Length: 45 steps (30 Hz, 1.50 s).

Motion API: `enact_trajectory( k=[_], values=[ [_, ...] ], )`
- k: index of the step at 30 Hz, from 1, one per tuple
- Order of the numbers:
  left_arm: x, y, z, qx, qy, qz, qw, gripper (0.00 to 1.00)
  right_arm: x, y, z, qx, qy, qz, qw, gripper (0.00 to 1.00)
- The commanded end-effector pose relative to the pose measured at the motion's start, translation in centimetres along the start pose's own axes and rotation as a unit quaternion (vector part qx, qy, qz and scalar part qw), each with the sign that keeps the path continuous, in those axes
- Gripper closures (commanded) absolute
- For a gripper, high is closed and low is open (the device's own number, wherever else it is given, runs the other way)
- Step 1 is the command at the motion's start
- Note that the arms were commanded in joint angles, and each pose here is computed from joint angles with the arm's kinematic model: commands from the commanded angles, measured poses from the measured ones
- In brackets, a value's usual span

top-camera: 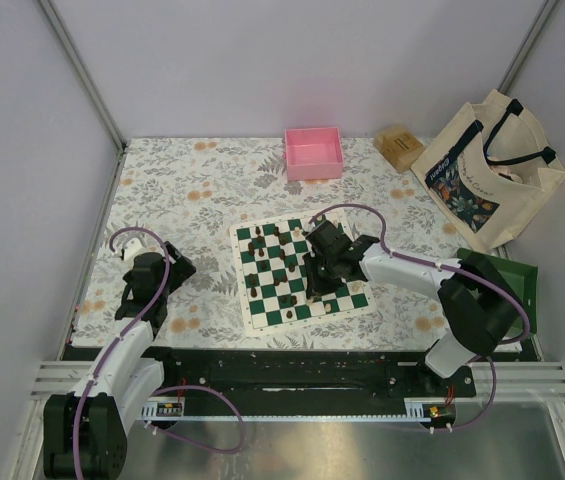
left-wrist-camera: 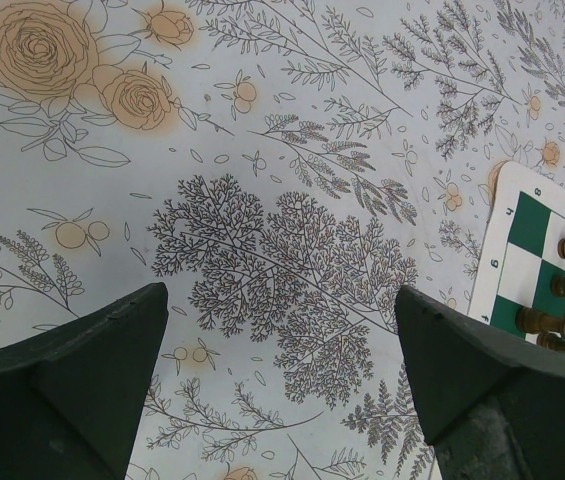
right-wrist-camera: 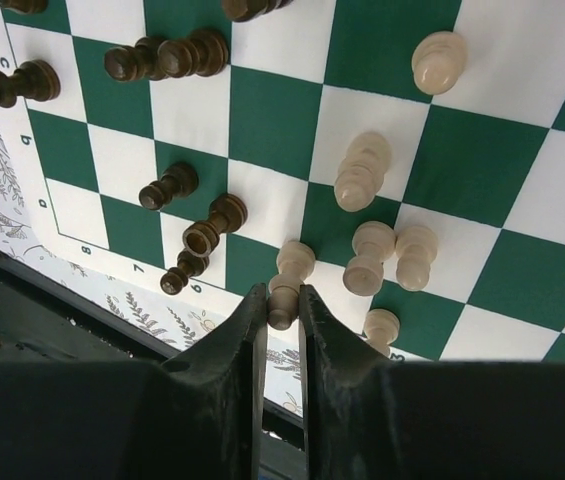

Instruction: Set up the chess pieces on the board

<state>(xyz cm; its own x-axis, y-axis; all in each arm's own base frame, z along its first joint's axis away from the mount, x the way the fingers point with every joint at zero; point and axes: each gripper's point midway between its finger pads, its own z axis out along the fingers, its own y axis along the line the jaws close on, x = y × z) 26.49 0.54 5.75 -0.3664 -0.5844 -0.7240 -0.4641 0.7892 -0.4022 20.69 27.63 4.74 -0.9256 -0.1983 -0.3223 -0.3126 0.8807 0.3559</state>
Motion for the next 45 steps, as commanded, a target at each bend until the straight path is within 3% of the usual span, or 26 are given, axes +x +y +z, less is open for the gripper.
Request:
enact_trajectory(
  k=[1,9,18,27,45],
  values=[
    [-1.7,-1.1,0.1,0.014,-0.026,-0.006,1.000,0.01,-1.7,2.2,-1.2,-0.031,-0.023,-0.012,0.999,0.80],
    [-1.7,-1.1,0.1,0.014,-0.026,-0.006,1.000,0.01,-3.1,2.1,-4.6,-0.018,-0.071,-0.028,0.997,0.84],
    [-1.9,-1.2,0.0,0.016,-0.029,-0.007,0.999,0.01,-6.6,-3.4,-10.7,0.096,-0.166,-0.027,0.981,0.86],
    [-1.8,-1.0,0.0,0.014,-0.030,-0.008,0.999,0.01,-6.5,-9.0,-8.3,0.133,-0.126,0.020,0.983,0.86],
    [-1.7,-1.0,0.0,0.013,-0.027,-0.007,1.000,0.01,-5.8,-12.3,-3.5,0.162,-0.079,0.035,0.983,0.87]
  ],
)
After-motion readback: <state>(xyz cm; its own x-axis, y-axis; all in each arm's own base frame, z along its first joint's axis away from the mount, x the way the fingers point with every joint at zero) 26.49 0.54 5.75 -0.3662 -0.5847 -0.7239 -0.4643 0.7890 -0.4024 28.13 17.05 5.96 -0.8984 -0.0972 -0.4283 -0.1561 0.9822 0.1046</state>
